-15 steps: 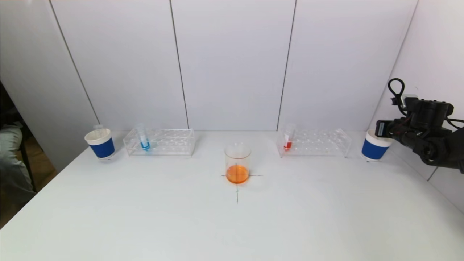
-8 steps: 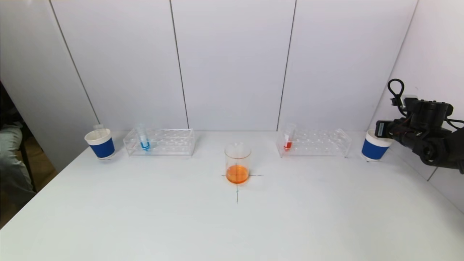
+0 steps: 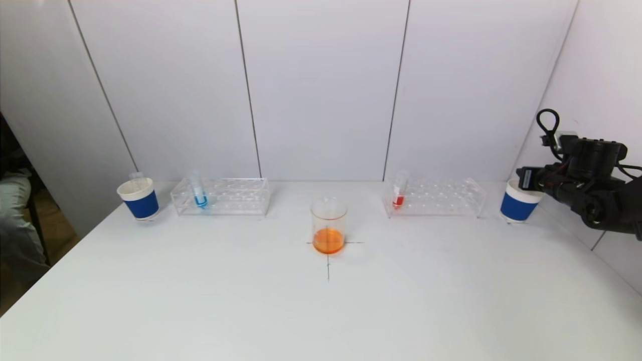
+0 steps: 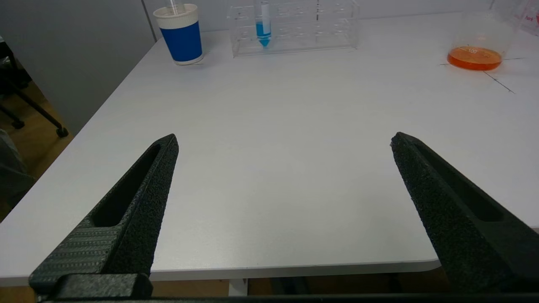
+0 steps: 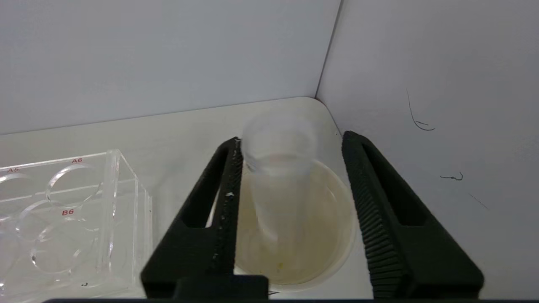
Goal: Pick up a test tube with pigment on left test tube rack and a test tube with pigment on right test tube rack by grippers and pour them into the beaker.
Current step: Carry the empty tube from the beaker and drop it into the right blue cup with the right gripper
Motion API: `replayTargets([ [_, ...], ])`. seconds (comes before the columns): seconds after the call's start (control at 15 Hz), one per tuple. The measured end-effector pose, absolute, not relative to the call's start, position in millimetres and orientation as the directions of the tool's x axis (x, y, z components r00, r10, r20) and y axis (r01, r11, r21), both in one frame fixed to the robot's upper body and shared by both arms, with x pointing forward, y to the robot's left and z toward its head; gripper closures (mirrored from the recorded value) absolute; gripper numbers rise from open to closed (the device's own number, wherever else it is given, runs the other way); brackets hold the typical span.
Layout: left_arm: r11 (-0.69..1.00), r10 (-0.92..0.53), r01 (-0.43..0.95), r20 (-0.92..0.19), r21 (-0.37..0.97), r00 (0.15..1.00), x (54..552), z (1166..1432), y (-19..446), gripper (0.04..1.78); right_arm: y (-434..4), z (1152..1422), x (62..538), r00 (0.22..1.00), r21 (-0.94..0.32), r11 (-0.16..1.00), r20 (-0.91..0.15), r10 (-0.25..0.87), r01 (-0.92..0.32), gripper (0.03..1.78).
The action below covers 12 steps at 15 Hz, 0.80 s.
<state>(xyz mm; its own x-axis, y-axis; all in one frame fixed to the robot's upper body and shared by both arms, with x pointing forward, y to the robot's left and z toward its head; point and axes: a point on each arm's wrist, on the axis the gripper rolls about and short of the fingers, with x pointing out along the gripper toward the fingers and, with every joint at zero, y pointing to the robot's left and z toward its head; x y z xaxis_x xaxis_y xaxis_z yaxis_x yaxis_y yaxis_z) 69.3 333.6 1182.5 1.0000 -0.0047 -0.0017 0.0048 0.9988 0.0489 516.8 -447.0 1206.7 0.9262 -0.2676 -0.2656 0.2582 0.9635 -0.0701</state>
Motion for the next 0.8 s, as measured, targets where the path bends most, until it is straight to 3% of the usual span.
replayTargets([
  [0.2, 0.999, -0.005, 0.005, -0.002, 0.048, 1.000, 69.3, 1182.5, 333.6, 0.06, -447.6, 1207.0, 516.7, 0.926, -0.070, 0.963, -0.266, -0.269, 0.260, 0.39],
  [0.4, 0.999, -0.005, 0.005, -0.002, 0.048, 1.000, 69.3, 1182.5, 333.6, 0.06, -447.1, 1212.5, 515.8, 0.929, -0.073, 0.963, -0.255, -0.269, 0.259, 0.11],
  [0.8, 0.999, -0.005, 0.005, -0.002, 0.048, 1.000, 69.3, 1182.5, 333.6, 0.06, -412.0, 1261.3, 489.9, 0.960, -0.078, 0.977, -0.183, -0.210, 0.199, 0.04],
])
